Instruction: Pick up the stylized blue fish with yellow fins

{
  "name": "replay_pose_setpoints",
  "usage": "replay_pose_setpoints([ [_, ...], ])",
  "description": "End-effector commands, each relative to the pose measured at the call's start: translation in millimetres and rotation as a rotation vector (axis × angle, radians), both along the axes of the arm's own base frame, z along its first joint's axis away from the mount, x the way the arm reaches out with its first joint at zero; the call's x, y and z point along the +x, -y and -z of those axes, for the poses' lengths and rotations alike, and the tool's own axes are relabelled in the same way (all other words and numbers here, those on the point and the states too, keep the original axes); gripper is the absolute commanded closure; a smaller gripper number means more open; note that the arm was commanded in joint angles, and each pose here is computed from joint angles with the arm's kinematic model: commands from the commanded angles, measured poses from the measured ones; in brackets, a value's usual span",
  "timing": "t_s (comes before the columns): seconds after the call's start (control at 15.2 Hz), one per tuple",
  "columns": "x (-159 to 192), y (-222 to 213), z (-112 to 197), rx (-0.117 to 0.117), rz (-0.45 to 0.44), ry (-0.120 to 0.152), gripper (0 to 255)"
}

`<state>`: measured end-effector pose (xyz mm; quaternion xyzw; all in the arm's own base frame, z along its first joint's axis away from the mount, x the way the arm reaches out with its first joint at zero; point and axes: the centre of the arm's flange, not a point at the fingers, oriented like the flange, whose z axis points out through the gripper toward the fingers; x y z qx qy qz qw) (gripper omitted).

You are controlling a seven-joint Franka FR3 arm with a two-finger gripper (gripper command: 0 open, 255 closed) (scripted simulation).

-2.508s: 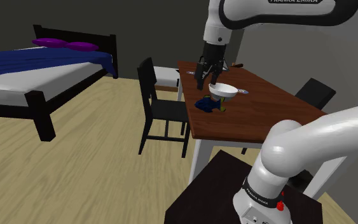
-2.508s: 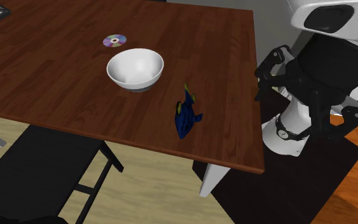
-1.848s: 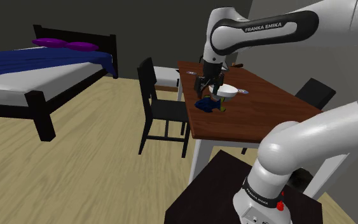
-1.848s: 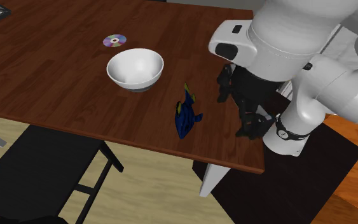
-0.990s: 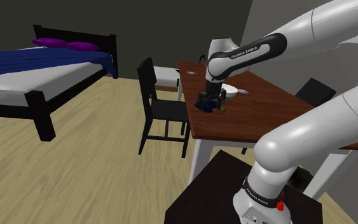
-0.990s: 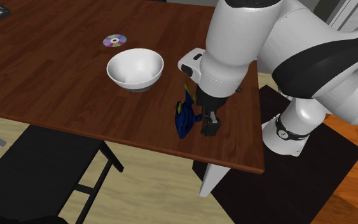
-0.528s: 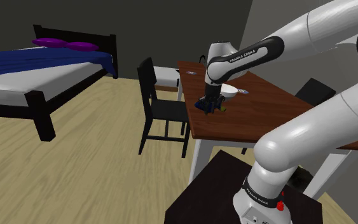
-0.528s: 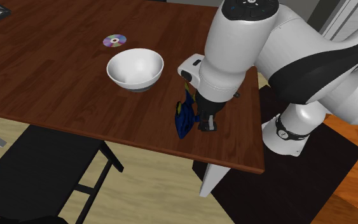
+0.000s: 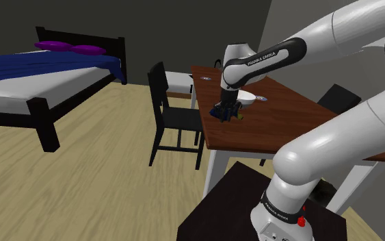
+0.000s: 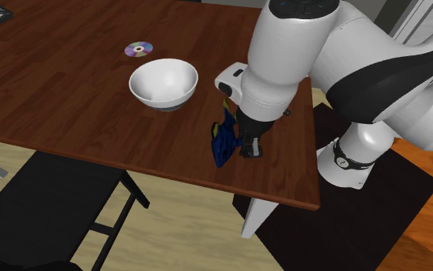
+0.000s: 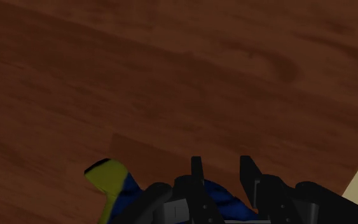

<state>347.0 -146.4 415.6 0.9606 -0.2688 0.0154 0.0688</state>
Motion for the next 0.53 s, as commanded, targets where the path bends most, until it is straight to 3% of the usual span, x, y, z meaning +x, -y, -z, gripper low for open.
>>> replay_pose_setpoints([
  [0.0,0.1,0.6,-9.5,0.000,0.000,0.000,255],
  [0.46,0.1,0.6,-46.5,0.000,0.000,0.000,255],
])
